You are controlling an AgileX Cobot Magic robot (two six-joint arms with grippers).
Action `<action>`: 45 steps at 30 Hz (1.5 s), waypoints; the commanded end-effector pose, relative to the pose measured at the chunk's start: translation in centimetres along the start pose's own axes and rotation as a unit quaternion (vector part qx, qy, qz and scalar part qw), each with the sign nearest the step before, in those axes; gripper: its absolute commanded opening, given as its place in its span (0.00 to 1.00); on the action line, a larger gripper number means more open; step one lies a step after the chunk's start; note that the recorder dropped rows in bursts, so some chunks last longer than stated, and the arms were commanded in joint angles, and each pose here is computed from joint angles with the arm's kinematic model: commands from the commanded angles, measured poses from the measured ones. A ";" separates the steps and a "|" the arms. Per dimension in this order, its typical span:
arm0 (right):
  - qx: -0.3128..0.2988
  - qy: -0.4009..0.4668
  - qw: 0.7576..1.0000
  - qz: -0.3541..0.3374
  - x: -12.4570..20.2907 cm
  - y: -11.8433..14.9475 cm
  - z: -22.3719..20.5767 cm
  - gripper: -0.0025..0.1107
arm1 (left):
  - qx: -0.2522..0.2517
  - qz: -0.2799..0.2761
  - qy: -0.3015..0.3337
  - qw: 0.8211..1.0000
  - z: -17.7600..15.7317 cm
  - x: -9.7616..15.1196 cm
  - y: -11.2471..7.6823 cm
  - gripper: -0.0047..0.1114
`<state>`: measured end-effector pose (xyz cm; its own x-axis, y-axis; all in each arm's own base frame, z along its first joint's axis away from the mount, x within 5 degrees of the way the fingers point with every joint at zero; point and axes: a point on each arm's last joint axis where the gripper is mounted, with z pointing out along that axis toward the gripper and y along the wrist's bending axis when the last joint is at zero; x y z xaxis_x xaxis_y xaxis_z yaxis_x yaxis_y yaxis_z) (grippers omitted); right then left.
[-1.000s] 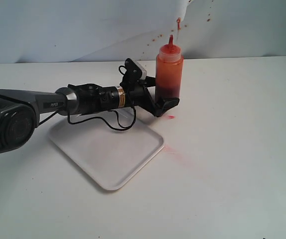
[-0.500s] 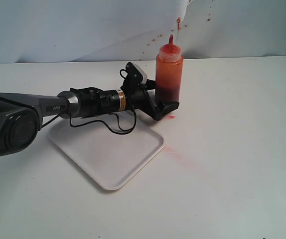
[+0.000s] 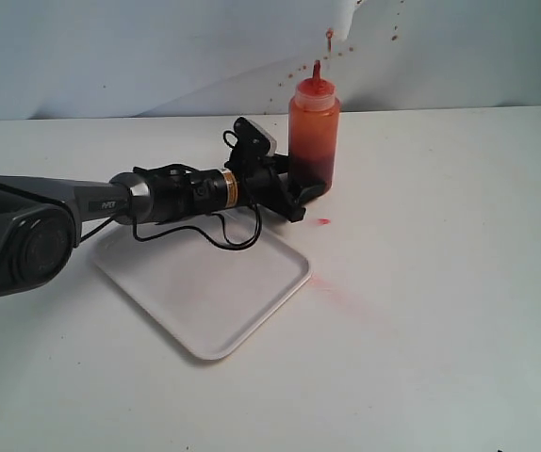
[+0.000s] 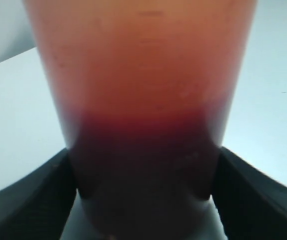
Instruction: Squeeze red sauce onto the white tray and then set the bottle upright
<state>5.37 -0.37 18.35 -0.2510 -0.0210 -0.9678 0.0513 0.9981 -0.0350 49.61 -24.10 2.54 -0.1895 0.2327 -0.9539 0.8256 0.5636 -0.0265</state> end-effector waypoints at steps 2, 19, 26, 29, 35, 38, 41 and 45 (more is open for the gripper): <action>0.000 -0.001 1.000 0.001 0.1 0.0 0.0 0.02 | -0.031 -0.012 0.003 0.999 -0.3 -0.2 0.9 0.20; 0.000 -0.001 1.000 0.001 0.1 0.0 0.0 0.02 | 0.029 0.023 -0.007 0.999 -2.0 0.1 2.2 0.04; 0.000 -0.001 1.000 0.001 0.1 0.0 0.0 0.02 | 0.103 -0.028 -0.042 0.993 -4.3 0.0 3.4 0.04; 0.000 -0.001 1.000 0.001 0.1 0.0 0.0 0.02 | 0.141 -0.027 -0.031 0.989 -5.3 0.4 3.6 0.04; 0.000 -0.001 1.000 0.001 0.1 0.0 0.0 0.02 | 0.182 0.004 0.002 0.983 -6.1 1.2 3.5 0.04; 0.000 -0.001 1.000 0.001 0.1 0.0 0.0 0.02 | 0.183 0.009 0.002 0.983 -6.1 1.2 3.4 0.04; 0.000 -0.001 1.000 0.001 0.1 0.0 0.0 0.02 | 0.185 0.025 0.002 0.982 -6.1 1.3 3.4 0.04; 0.000 -0.001 1.000 0.001 0.1 0.0 0.0 0.02 | 0.183 0.081 -0.005 0.980 -6.1 1.3 3.4 0.04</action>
<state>5.37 -0.37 18.35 -0.2510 -0.0210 -0.9678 0.0513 0.9981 -0.0350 49.04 -16.91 2.61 -0.1238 0.2617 -0.9572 0.9693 0.2385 -0.0601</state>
